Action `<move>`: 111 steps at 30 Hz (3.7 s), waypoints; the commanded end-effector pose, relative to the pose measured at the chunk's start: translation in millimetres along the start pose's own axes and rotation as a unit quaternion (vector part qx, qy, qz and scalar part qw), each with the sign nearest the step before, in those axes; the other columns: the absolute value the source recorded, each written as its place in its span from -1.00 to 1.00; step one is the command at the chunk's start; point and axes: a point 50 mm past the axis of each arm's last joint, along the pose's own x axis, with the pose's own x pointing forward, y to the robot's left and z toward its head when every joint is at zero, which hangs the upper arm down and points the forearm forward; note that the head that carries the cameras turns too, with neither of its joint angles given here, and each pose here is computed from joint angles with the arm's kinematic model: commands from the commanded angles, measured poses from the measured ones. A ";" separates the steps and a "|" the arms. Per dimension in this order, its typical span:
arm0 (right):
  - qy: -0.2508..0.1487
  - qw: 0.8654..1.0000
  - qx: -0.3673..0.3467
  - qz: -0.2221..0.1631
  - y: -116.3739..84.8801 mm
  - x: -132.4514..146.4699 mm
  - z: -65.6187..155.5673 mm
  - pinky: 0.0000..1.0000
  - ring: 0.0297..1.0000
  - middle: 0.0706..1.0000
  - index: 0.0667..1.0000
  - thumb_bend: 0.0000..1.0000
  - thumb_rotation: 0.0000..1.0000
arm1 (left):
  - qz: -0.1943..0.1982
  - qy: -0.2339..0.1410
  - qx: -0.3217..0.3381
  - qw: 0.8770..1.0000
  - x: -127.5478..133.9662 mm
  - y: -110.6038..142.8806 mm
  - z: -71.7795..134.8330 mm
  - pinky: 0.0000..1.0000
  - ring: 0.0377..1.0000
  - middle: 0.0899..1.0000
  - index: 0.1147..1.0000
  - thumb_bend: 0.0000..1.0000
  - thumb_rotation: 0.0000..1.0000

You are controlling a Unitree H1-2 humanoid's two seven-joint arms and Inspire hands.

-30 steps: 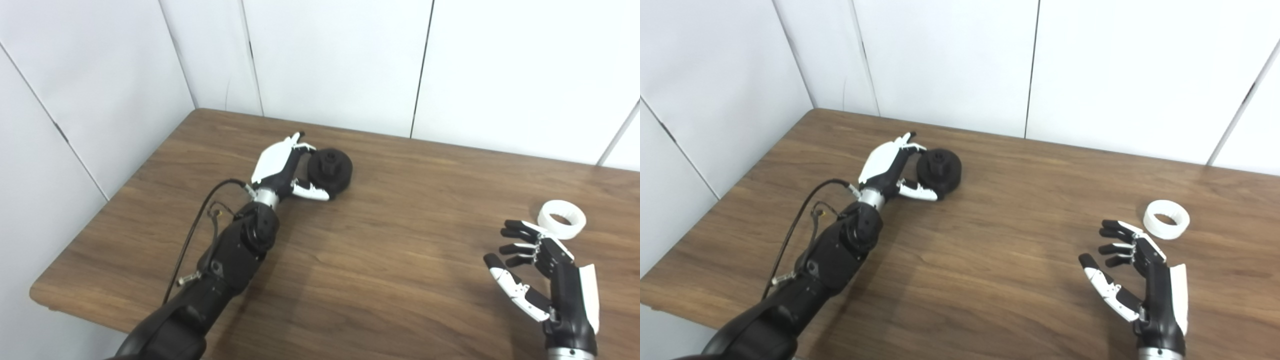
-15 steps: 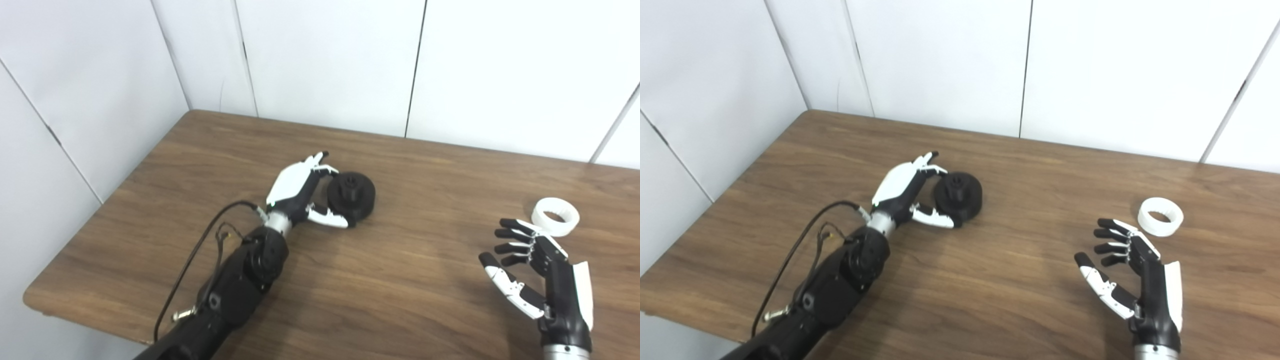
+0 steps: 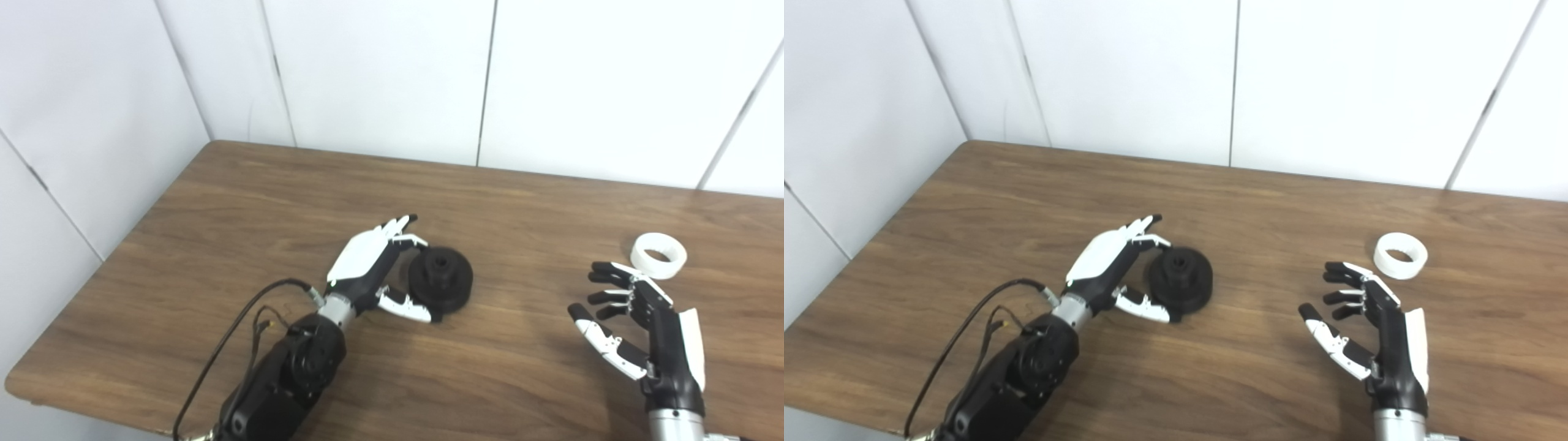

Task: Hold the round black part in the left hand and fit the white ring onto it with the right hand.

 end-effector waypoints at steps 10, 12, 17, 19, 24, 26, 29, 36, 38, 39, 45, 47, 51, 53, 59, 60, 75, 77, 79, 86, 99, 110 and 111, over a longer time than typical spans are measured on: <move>-0.007 1.000 0.019 -0.019 19.3 5.3 20.1 -0.13 0.08 0.34 0.37 0.06 -0.71 | -0.002 -0.021 -0.037 0.999 -31.1 -0.4 27.8 1.00 1.00 1.00 0.14 0.82 -0.39; -0.009 1.000 0.020 -0.022 21.5 6.4 21.7 -0.12 0.09 0.32 0.37 0.06 -0.70 | 0.002 -0.024 -0.043 0.999 -36.8 -4.4 29.5 1.00 1.00 1.00 0.14 0.81 -0.38; -0.008 0.999 0.023 -0.029 24.0 8.5 23.5 -0.12 0.08 0.31 0.37 0.07 -0.68 | 0.002 -0.031 -0.051 0.998 -43.8 -13.6 33.6 0.97 1.00 1.00 0.13 0.80 -0.32; -0.007 0.999 0.024 -0.029 23.9 8.5 24.0 -0.12 0.08 0.32 0.38 0.06 -0.67 | 0.000 -0.031 -0.054 0.998 -45.9 -15.9 35.7 0.97 1.00 1.00 0.13 0.81 -0.34; -0.009 0.999 0.026 -0.029 23.6 8.1 24.6 -0.12 0.09 0.33 0.39 0.05 -0.69 | 0.003 -0.029 -0.060 0.998 -50.1 -20.2 36.7 0.92 1.00 1.00 0.14 0.80 -0.35; -0.010 0.999 0.025 -0.028 23.6 7.9 24.6 -0.12 0.10 0.33 0.38 0.04 -0.70 | 0.004 -0.028 -0.063 0.998 -51.5 -21.2 37.2 0.93 1.00 1.00 0.14 0.80 -0.36; -0.011 0.999 0.025 -0.028 23.6 7.1 24.4 -0.12 0.10 0.33 0.38 0.05 -0.72 | 0.003 -0.022 -0.069 0.997 -53.3 -22.5 36.4 0.94 1.00 1.00 0.14 0.80 -0.36; -0.016 0.999 0.013 -0.030 17.8 8.2 24.3 -0.09 0.13 0.37 0.38 0.07 -0.68 | 0.004 -0.016 -0.076 0.997 -55.3 -20.8 33.4 0.94 1.00 1.00 0.16 0.77 -0.40; -0.020 0.999 0.005 -0.034 11.9 10.0 23.8 -0.08 0.15 0.37 0.37 0.09 -0.72 | 0.005 -0.017 -0.077 0.997 -55.5 -20.1 31.6 0.98 1.00 1.00 0.15 0.77 -0.40; -0.022 0.999 -0.002 -0.035 8.6 10.8 23.4 -0.06 0.17 0.38 0.37 0.10 -0.69 | 0.005 -0.017 -0.076 0.997 -55.6 -20.0 30.8 0.99 1.00 1.00 0.15 0.77 -0.39; -0.022 0.997 -0.053 -0.046 -16.1 18.2 21.4 -0.04 0.19 0.40 0.38 0.12 -0.65 | 0.003 -0.013 -0.081 0.997 -57.7 -21.1 26.2 1.00 1.00 1.00 0.15 0.78 -0.41; -0.020 0.996 -0.070 -0.048 -23.5 21.2 21.4 -0.02 0.22 0.42 0.39 0.12 -0.66 | 0.001 -0.013 -0.081 0.997 -58.5 -21.1 23.3 1.00 1.00 1.00 0.15 0.78 -0.42; -0.022 0.993 -0.101 -0.055 -38.1 27.0 23.6 0.02 0.23 0.42 0.41 0.18 -0.63 | 0.001 -0.014 -0.079 0.997 -60.3 -19.4 17.4 0.97 1.00 1.00 0.15 0.78 -0.42; -0.022 0.992 -0.111 -0.061 -42.4 28.4 24.8 0.00 0.23 0.42 0.40 0.19 -0.59 | 0.000 -0.014 -0.078 0.997 -60.9 -18.5 15.3 0.94 1.00 1.00 0.15 0.78 -0.42; -0.026 0.988 -0.132 -0.073 -50.5 34.9 28.7 -0.03 0.21 0.44 0.42 0.18 -0.54 | 0.000 -0.016 -0.080 0.997 -60.1 -16.3 13.8 0.90 1.00 1.00 0.13 0.78 -0.45; -0.027 0.988 -0.134 -0.075 -51.5 36.0 29.3 -0.03 0.20 0.43 0.42 0.18 -0.54 | 0.000 -0.016 -0.081 0.997 -59.9 -16.0 13.9 0.90 1.00 1.00 0.13 0.78 -0.45; -0.048 0.971 -0.209 -0.105 -69.1 67.9 48.0 0.15 0.40 0.50 0.41 0.26 -0.44 | 0.001 -0.017 -0.085 0.996 -59.8 -15.0 15.0 0.92 1.00 1.00 0.13 0.80 -0.47; -0.041 0.967 -0.230 -0.102 -73.8 74.4 49.9 0.20 0.47 0.56 0.42 0.27 -0.40 | 0.001 -0.018 -0.085 0.996 -59.9 -15.3 15.3 0.92 1.00 1.00 0.13 0.79 -0.47; -0.034 0.963 -0.247 -0.097 -79.1 82.3 51.0 0.24 0.55 0.61 0.44 0.29 -0.34 | 0.000 -0.017 -0.085 0.996 -59.8 -15.8 15.6 0.93 1.00 1.00 0.13 0.78 -0.48; -0.016 0.953 -0.294 -0.071 -93.7 112.1 48.2 0.35 0.71 0.76 0.56 0.40 -0.11 | 0.000 -0.018 -0.085 0.996 -59.1 -17.5 17.6 0.94 1.00 1.00 0.14 0.78 -0.48; 0.067 0.936 -0.345 0.026 -108.9 153.5 37.1 0.55 0.90 0.97 0.81 0.59 0.11 | 0.000 -0.016 -0.082 0.997 -58.5 -17.1 15.8 0.90 1.00 1.00 0.14 0.78 -0.46; 0.090 0.915 -0.384 0.083 -109.7 169.1 12.3 0.76 0.99 1.00 0.90 1.00 0.56 | 0.001 -0.017 -0.078 0.997 -59.8 -15.0 15.4 0.86 1.00 1.00 0.14 0.78 -0.45; 0.092 0.914 -0.385 0.085 -109.9 170.1 10.2 0.78 1.00 1.00 0.90 1.00 0.56 | 0.001 -0.016 -0.077 0.997 -60.1 -14.9 15.5 0.86 1.00 1.00 0.14 0.78 -0.45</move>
